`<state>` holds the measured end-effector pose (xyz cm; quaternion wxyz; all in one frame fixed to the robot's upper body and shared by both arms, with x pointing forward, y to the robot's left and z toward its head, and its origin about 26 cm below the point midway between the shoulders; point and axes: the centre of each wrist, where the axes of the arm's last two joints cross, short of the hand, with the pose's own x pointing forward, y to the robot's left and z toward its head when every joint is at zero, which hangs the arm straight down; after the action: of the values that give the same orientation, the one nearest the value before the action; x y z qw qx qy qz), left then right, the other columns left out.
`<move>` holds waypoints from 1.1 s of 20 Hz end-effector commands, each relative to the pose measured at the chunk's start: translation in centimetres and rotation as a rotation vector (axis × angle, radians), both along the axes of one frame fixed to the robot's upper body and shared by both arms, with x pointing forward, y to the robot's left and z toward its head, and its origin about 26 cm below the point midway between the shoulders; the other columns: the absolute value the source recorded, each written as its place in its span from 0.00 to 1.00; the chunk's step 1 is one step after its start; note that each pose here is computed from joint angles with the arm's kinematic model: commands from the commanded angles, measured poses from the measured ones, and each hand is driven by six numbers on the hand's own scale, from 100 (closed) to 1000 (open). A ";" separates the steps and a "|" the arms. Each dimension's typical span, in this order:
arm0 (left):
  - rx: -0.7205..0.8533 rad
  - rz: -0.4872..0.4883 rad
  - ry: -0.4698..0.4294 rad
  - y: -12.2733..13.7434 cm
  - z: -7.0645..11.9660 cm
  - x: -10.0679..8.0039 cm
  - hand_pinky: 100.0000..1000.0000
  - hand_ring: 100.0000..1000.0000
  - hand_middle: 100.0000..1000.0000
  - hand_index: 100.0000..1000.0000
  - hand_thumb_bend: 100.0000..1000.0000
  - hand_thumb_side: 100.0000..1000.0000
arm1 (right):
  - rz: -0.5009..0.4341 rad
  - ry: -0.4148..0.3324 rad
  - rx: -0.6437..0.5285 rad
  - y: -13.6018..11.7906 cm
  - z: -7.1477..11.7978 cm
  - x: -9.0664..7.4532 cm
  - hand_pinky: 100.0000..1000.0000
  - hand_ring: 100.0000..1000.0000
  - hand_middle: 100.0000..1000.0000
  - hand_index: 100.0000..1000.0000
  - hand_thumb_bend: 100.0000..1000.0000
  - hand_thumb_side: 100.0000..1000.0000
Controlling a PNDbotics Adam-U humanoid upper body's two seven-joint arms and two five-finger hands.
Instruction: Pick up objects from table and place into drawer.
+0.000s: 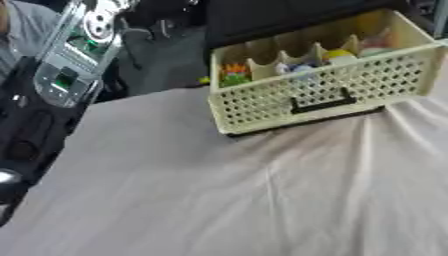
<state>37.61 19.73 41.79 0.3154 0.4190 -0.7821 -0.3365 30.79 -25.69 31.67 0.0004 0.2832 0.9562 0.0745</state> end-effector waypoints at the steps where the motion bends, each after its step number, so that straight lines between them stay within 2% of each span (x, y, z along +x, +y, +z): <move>1: 0.003 -0.043 -0.012 -0.5 1.0 -1.2 0.06 0.32 0.29 0.72 0.00 0.52 | 0.020 -0.022 -0.006 0.2 0.8 -0.4 0.52 0.48 0.55 0.57 0.00 0.71; 6: 0.037 -0.061 -0.016 -1.2 0.9 -1.6 0.07 0.33 0.31 0.72 0.00 0.52 | 0.032 -0.011 -0.001 0.4 0.8 -0.4 0.52 0.48 0.55 0.57 0.00 0.71; 9: 0.069 -0.059 -0.005 -1.5 0.4 -1.2 0.09 0.34 0.33 0.73 0.00 0.54 | 0.045 -0.015 -0.002 0.6 1.0 -0.4 0.52 0.48 0.55 0.58 0.00 0.71; 12: 0.113 -0.035 0.037 -1.5 -0.7 0.0 0.13 0.38 0.37 0.76 0.00 0.56 | 0.058 -0.024 -0.002 0.7 1.2 -0.4 0.52 0.48 0.55 0.58 0.00 0.71; 18: 0.128 0.064 0.081 -0.2 -2.7 2.9 0.13 0.38 0.37 0.76 0.00 0.56 | 0.068 -0.037 0.001 0.8 1.4 -0.5 0.52 0.48 0.55 0.58 0.00 0.71; 22: 0.146 0.069 0.116 0.2 -3.5 3.7 0.14 0.40 0.38 0.77 0.00 0.59 | 0.063 -0.039 0.008 0.8 1.4 -0.5 0.52 0.48 0.55 0.58 0.00 0.71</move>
<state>41.50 19.35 37.26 0.3496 0.4363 -0.7200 -0.4110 30.80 -25.02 32.30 -0.0003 0.2564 0.9632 0.0804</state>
